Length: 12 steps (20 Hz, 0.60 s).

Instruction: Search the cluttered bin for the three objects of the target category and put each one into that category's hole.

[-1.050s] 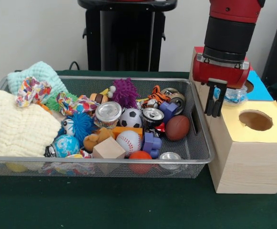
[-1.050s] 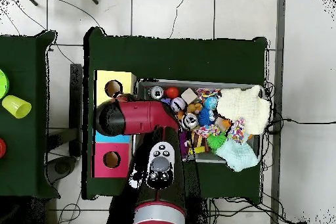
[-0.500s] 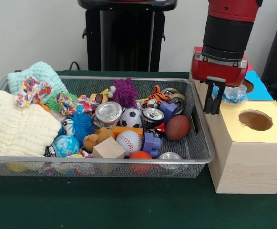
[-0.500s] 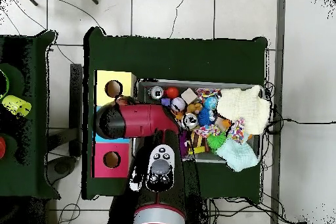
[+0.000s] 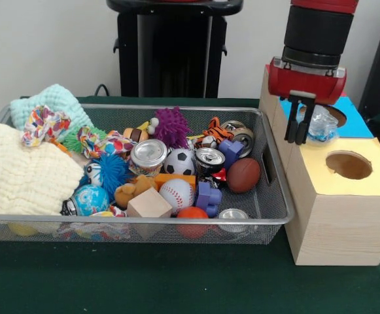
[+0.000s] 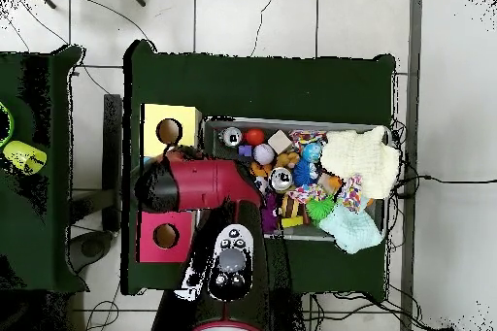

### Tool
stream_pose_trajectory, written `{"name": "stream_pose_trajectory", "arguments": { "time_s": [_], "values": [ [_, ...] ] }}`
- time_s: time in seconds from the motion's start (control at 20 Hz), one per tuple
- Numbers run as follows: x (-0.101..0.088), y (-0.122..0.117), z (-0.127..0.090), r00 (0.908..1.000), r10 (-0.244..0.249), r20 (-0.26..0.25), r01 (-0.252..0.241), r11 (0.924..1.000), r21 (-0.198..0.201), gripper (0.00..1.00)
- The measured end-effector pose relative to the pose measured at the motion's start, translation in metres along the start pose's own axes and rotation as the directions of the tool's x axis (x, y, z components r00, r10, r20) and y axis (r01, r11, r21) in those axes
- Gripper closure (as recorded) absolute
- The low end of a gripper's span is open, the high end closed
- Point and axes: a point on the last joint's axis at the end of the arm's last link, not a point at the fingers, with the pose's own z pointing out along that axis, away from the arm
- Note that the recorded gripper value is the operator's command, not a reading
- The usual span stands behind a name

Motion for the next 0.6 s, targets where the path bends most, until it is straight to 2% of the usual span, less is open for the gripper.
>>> {"name": "stream_pose_trajectory", "arguments": {
  "time_s": [0.35, 0.6],
  "values": [
    [0.007, 0.023, -0.018, 0.9992, -0.034, 0.022, 0.034, 0.9993, -0.018, 1.0],
    [0.011, 0.03, -0.021, 0.9986, -0.046, 0.024, 0.047, 0.9987, -0.021, 1.0]
  ]
}}
